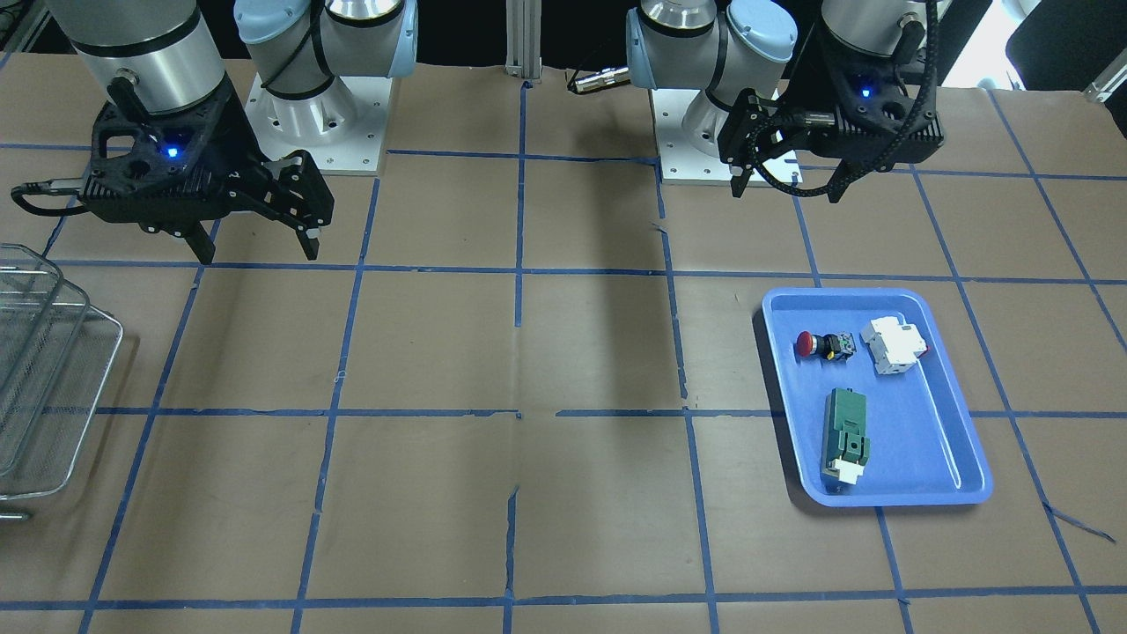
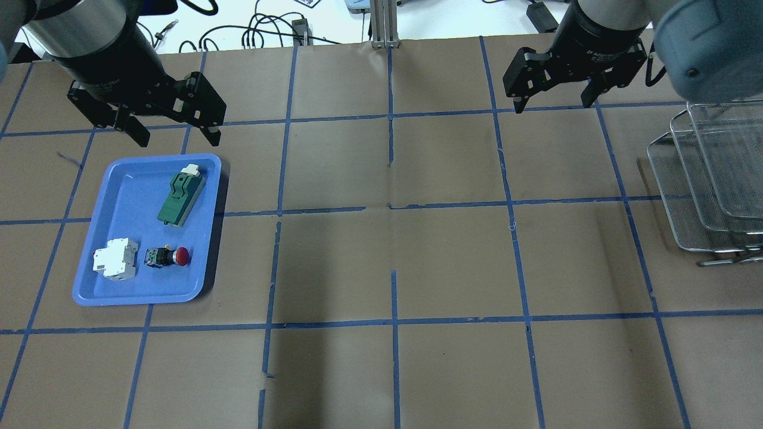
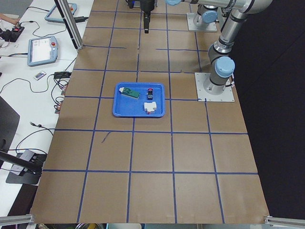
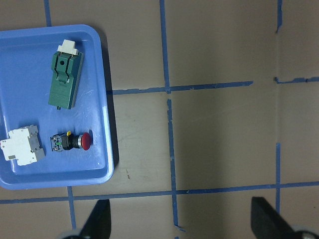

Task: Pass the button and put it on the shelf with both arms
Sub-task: 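Move the left gripper down over the red button in the blue tray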

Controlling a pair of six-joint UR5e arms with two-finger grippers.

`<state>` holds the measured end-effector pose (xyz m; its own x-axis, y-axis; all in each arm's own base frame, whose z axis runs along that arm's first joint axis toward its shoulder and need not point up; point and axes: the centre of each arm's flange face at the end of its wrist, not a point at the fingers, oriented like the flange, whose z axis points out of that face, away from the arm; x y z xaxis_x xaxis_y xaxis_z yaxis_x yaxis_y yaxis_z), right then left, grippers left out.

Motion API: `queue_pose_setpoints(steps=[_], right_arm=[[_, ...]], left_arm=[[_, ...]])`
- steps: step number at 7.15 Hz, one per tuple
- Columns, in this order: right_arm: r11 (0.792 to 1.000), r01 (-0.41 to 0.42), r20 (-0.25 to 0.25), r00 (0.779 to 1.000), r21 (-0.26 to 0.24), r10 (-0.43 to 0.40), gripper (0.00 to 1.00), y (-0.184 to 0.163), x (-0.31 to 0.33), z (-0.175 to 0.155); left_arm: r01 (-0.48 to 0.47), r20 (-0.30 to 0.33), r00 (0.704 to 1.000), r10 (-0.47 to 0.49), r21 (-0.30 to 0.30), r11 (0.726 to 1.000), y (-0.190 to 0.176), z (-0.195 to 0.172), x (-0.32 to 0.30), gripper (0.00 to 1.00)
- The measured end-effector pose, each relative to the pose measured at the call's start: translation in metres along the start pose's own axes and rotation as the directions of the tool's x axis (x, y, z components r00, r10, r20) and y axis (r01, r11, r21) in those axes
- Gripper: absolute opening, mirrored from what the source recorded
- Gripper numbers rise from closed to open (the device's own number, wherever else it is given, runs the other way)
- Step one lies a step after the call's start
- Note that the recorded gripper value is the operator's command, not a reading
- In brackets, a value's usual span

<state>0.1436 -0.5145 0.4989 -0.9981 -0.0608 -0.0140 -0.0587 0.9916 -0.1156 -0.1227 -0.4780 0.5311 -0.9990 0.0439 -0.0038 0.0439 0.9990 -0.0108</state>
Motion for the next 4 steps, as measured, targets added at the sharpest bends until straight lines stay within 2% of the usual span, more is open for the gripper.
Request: queue_pose_setpoints(steps=[2, 4], right_arm=[[1.000, 0.001, -0.002, 1.000, -0.002, -0.001, 1.00, 0.000, 0.000, 0.000], [1.000, -0.002, 0.002, 1.000, -0.001, 0.002, 1.00, 0.000, 0.000, 0.000]], left_arm=[[-0.073, 0.002, 0.997, 0.073, -0.022, 0.997, 0.000, 0.010, -0.010, 1.00], [-0.172, -0.024, 0.985, 0.171, -0.075, 0.982, -0.003, 0.045, -0.065, 1.00]])
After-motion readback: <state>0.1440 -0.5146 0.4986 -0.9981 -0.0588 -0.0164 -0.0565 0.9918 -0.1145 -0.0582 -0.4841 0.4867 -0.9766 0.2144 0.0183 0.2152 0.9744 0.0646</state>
